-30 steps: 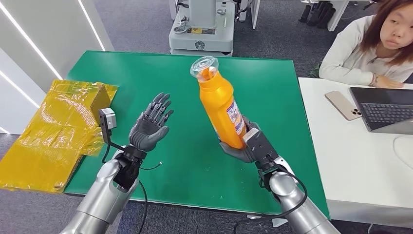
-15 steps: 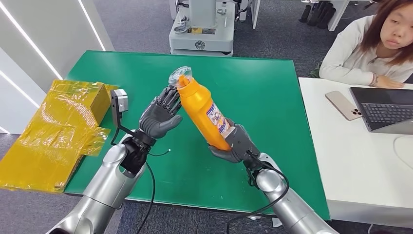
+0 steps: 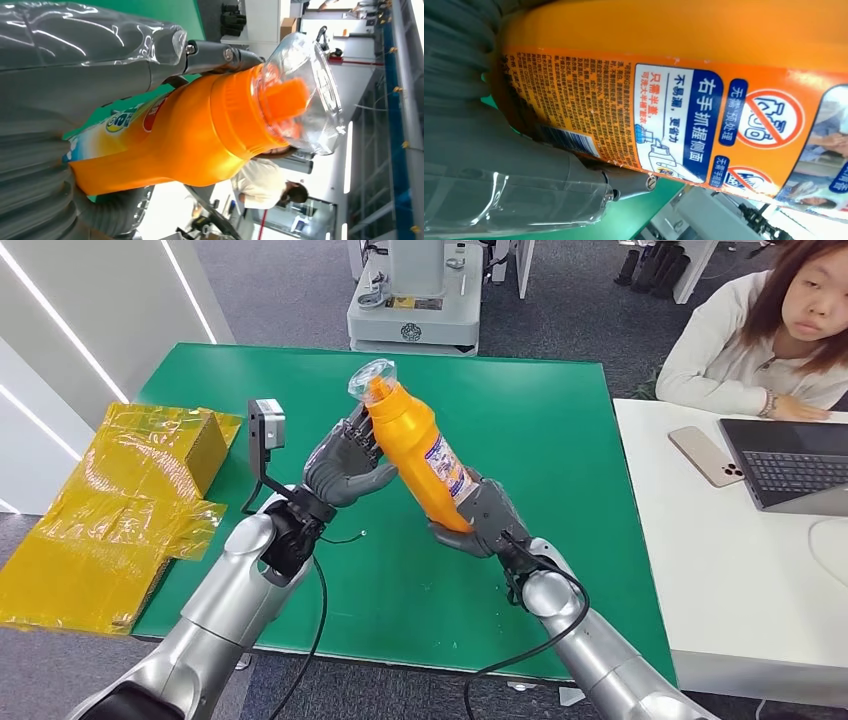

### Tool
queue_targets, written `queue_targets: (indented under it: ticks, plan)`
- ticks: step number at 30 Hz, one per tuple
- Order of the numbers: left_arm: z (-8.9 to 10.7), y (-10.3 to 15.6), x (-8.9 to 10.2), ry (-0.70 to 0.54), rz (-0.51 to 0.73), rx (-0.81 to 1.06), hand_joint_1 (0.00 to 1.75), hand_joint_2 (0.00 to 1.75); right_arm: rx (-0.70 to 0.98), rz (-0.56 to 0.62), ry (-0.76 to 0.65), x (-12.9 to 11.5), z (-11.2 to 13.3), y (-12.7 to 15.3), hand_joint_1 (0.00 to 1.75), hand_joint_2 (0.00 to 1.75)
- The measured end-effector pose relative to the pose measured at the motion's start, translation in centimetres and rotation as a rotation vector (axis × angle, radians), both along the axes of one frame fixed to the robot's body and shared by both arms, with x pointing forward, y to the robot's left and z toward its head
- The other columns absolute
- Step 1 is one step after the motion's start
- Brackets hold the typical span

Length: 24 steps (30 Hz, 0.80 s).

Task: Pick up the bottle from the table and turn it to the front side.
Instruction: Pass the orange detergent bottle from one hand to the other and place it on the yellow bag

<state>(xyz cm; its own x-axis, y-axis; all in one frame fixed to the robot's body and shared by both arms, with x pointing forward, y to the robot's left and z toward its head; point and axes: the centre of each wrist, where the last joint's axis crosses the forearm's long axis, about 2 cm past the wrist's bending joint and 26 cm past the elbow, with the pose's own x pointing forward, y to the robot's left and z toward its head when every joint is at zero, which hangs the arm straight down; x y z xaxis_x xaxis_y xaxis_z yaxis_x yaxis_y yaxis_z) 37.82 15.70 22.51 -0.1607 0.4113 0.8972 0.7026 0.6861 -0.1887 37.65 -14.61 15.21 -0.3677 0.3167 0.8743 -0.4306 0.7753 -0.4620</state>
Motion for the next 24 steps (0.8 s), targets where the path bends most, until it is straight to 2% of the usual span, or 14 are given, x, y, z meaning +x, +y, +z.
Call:
queue_targets:
  ticks: [13, 20, 24]
  plan:
    - [0.2, -1.6, 0.8, -0.015, 0.013, 0.038, 0.0, 1.75, -0.104, -0.032, -0.107, 0.2, 0.4, 0.2, 1.75, 1.75]
    - [-0.5, -1.2, 1.4, 0.006, 0.064, 0.063, 0.02, 1.75, -0.221, -0.055, -0.194, -0.1, 0.3, 0.4, 1.75, 1.75]
    - [-1.1, -1.0, 1.7, 0.037, 0.096, 0.04, 1.7, 1.75, -0.262, -0.066, -0.222, -0.3, 0.1, 0.9, 1.75, 1.75]
